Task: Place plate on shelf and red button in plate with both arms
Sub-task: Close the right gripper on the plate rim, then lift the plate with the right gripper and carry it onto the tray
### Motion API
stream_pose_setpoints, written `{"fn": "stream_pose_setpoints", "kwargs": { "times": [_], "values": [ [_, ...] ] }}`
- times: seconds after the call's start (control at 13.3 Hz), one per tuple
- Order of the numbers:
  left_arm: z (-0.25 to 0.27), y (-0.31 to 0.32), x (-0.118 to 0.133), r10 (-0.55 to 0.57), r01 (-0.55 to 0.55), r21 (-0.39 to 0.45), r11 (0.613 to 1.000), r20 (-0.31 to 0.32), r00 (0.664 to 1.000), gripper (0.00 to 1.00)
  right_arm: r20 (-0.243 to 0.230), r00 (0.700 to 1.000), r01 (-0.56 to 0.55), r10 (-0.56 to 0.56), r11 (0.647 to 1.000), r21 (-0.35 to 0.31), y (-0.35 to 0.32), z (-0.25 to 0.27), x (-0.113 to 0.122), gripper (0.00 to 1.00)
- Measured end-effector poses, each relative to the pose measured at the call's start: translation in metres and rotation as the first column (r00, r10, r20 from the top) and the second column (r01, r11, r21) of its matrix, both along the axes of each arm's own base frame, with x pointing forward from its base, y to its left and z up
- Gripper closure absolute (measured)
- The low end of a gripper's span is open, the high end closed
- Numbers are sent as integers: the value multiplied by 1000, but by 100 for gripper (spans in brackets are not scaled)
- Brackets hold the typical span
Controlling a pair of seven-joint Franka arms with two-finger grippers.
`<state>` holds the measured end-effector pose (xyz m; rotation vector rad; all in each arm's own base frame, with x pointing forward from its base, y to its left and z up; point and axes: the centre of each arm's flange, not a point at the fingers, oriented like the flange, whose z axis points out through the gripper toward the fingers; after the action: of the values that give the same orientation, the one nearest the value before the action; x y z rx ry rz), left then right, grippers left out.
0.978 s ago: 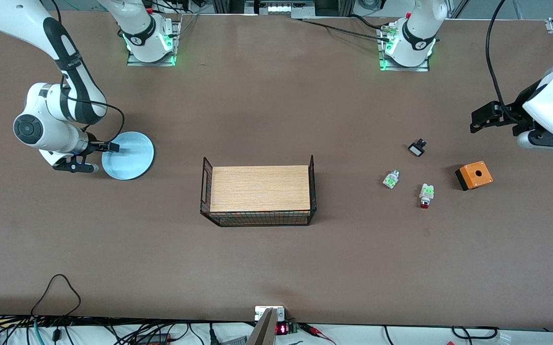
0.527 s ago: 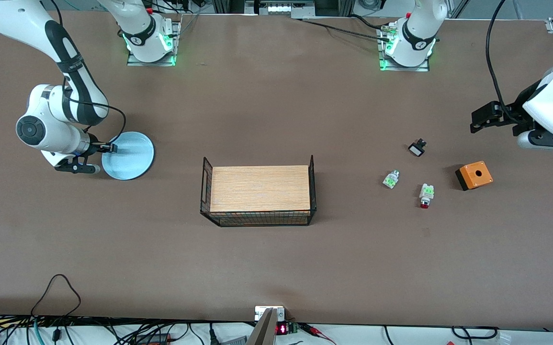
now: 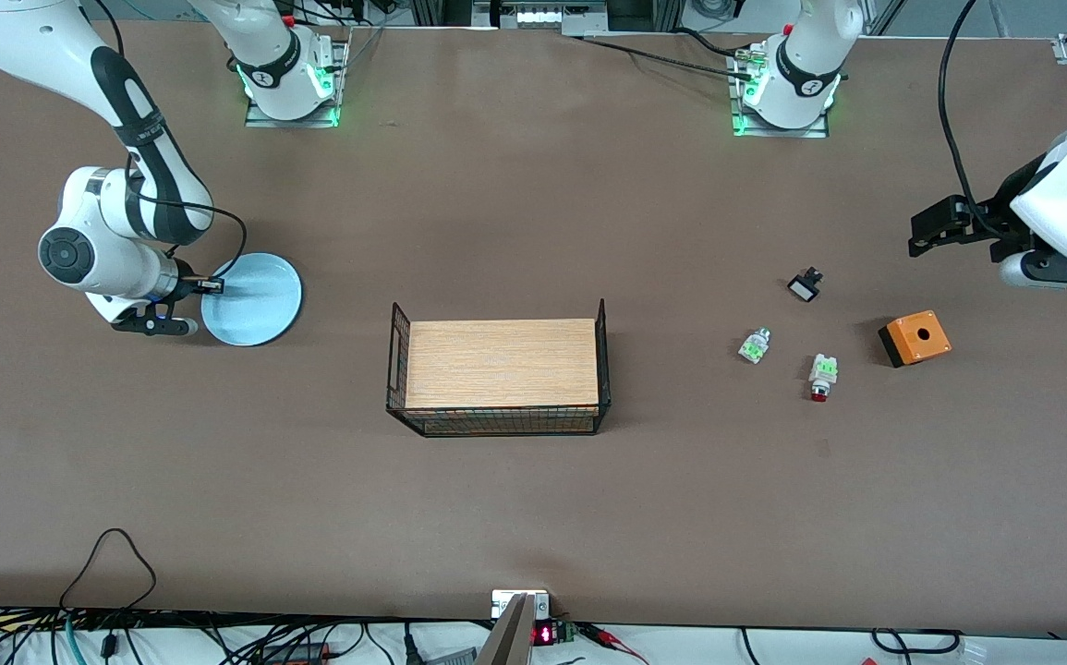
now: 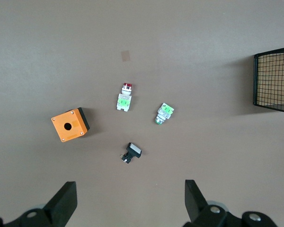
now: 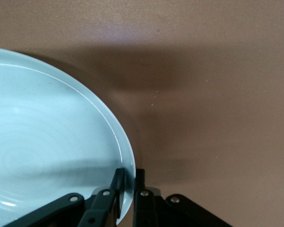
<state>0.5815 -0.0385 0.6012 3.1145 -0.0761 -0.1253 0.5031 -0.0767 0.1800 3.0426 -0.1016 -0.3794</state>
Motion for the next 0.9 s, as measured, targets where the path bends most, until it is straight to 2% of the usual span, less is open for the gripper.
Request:
{"fn": "stream_pose_setpoints", "kwargs": {
  "times": [0.08, 0.23, 0.53, 0.75, 0.9],
  "values": [
    [0, 0, 0, 0, 0, 0, 1000, 0, 1000, 0, 7, 1000, 0, 0, 1000, -1, 0, 4, 1, 95],
    [0, 0, 0, 0, 0, 0, 1000, 0, 1000, 0, 8, 1000, 2, -2, 1000, -1, 0, 6, 1, 95],
    [0, 0, 0, 0, 0, 0, 1000, 0, 1000, 0, -25, 999, 42, -42, 999, -12, 2, 22, 2, 96],
    [0, 1, 0, 1, -1, 0, 1000, 0, 1000, 0, -57, 995, 76, -78, 996, -42, 27, 84, 16, 97],
    [0, 1, 0, 1, -1, 0, 1000, -3, 1000, 0, -69, 992, 99, -101, 995, -27, 48, 141, 28, 97]
  ]
}}
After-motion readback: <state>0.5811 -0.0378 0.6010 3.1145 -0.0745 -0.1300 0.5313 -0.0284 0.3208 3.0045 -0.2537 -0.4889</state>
